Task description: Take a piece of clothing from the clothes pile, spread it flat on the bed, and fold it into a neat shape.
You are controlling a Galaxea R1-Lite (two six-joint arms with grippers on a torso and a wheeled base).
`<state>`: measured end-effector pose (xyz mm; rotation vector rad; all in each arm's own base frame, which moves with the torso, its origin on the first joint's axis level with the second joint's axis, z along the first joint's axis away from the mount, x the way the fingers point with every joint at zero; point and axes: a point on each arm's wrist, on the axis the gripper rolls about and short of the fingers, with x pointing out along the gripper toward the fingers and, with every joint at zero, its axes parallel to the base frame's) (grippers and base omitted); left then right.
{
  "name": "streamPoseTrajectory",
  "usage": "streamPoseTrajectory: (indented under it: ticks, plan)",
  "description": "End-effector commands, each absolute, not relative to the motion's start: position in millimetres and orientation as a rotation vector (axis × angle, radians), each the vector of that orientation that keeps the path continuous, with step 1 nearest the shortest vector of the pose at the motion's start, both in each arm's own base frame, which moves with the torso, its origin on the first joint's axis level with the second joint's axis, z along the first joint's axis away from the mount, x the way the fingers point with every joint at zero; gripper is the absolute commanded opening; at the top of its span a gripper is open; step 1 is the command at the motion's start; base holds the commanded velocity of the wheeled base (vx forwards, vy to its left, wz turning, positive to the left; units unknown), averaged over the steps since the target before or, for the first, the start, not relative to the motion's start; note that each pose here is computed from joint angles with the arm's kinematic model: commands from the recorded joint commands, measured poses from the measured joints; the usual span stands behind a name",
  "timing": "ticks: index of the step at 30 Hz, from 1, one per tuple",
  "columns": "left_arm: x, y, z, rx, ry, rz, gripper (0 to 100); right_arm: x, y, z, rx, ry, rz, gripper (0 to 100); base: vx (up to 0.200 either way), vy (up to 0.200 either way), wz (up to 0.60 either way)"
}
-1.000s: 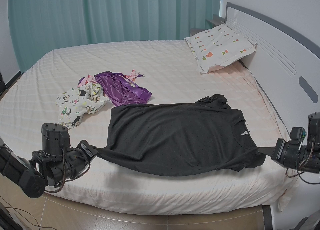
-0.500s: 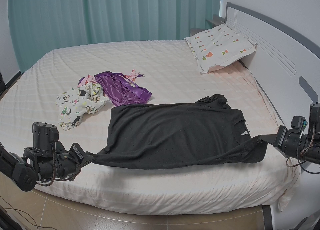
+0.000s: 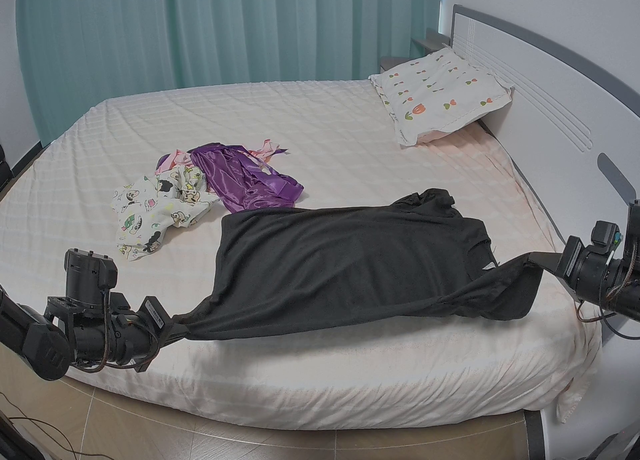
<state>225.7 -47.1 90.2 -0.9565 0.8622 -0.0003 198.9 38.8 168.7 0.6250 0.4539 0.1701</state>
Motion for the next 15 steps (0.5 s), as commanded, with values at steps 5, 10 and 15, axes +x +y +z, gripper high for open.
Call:
streamPoseTrajectory:
  ticks: [5, 10, 15]
  plan:
    - [222, -47, 84, -0.884, 0.930, 0.009, 0, 198, 37, 164, 0.629, 0.454, 0.171, 0, 0.000, 0.000, 0.00]
    - [220, -46, 84, -0.879, 0.937, 0.011, 0, 195, 36, 163, 0.624, 0.470, 0.196, 0, 0.000, 0.000, 0.00]
    - [218, -47, 84, -0.875, 0.939, 0.005, 0, 189, 33, 160, 0.605, 0.477, 0.189, 0, 0.000, 0.000, 0.00]
